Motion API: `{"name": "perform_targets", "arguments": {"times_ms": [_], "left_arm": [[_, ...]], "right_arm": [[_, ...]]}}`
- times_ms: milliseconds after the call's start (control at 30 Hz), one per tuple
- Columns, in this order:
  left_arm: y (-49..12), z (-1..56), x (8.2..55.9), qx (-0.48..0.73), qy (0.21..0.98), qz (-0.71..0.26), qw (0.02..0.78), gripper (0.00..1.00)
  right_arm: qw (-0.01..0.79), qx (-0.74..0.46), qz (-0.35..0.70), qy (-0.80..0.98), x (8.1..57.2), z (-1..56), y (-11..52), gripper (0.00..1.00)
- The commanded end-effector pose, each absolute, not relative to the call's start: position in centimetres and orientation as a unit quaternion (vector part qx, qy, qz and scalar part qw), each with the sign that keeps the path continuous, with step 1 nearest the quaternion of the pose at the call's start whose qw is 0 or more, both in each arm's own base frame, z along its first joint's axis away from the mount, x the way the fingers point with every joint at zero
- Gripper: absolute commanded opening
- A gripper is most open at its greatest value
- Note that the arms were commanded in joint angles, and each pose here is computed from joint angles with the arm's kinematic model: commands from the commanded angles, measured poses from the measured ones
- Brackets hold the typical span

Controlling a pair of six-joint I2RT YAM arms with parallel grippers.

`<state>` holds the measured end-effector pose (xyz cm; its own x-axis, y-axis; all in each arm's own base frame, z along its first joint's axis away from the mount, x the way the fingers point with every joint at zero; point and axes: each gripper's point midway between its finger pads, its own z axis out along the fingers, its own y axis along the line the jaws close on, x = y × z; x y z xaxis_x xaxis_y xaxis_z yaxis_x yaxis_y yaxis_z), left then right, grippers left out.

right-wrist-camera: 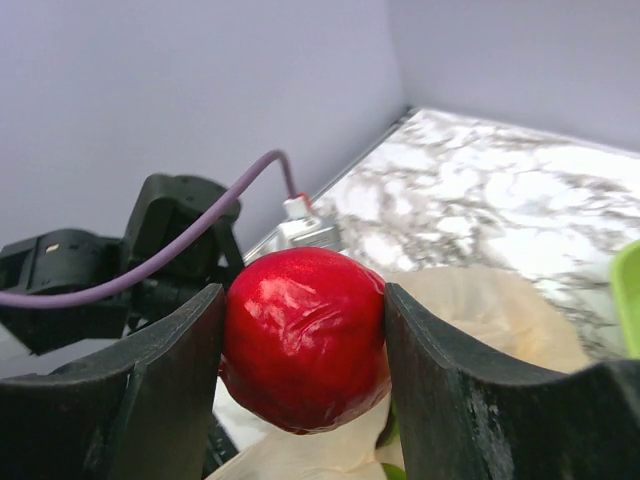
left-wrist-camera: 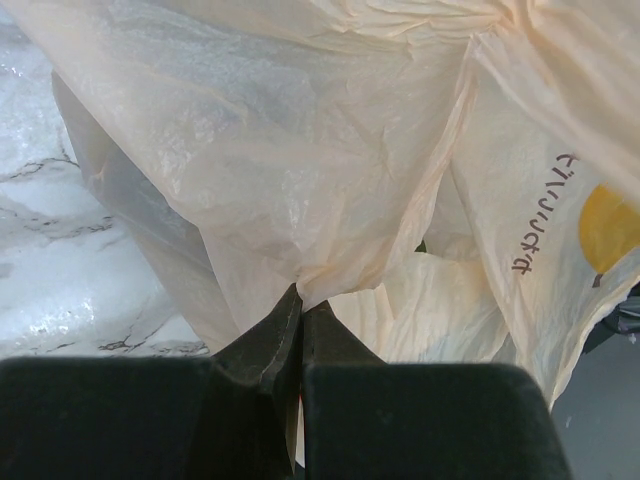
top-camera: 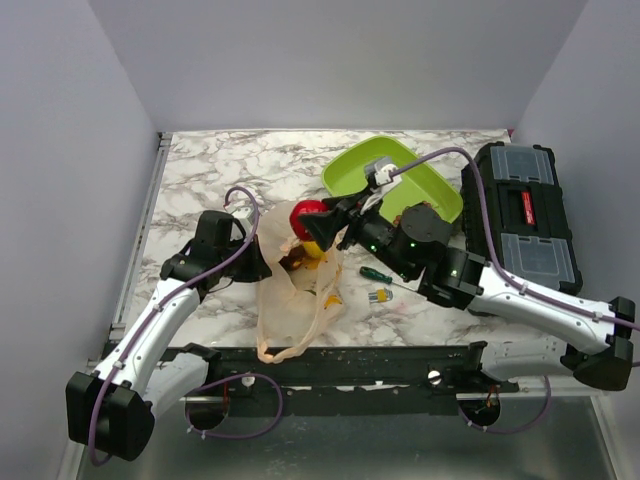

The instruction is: Take the fake fruits out of the plastic bag

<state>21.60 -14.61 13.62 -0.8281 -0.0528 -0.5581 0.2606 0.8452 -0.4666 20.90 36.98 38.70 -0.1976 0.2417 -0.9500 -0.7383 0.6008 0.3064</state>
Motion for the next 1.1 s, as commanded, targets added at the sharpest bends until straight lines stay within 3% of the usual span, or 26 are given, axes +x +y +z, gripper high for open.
{"name": "perform_targets", "arguments": {"times_ms": [0, 267, 467, 733, 1067], "left_arm": [[-14.4, 14.2, 21.9, 0.057, 0.914, -0.27, 0.297, 0.0], [-14.6, 14.1, 21.9, 0.058, 0.914, -0.276, 0.293, 0.0], [-14.7, 14.2, 21.8, 0.059, 0.913, -0.28, 0.291, 0.0], [-14.7, 14.2, 21.8, 0.059, 0.912, -0.28, 0.293, 0.0], [-14.8, 14.3, 21.8, 0.06, 0.911, -0.284, 0.292, 0.0]], "right_arm": [[0.666, -0.135, 0.309, 0.665, 23.4, 40.6, 32.1, 0.01], [0.695, -0.015, 0.185, 0.695, 28.1, 38.6, 24.1, 0.01], [0.608, 0.061, 0.121, 0.783, 36.2, 28.7, 18.0, 0.01], [0.511, 0.03, -0.003, 0.859, 42.3, 17.0, 18.2, 0.01], [0.454, 0.01, -0.045, 0.89, 43.1, 9.5, 18.6, 0.01]]}}
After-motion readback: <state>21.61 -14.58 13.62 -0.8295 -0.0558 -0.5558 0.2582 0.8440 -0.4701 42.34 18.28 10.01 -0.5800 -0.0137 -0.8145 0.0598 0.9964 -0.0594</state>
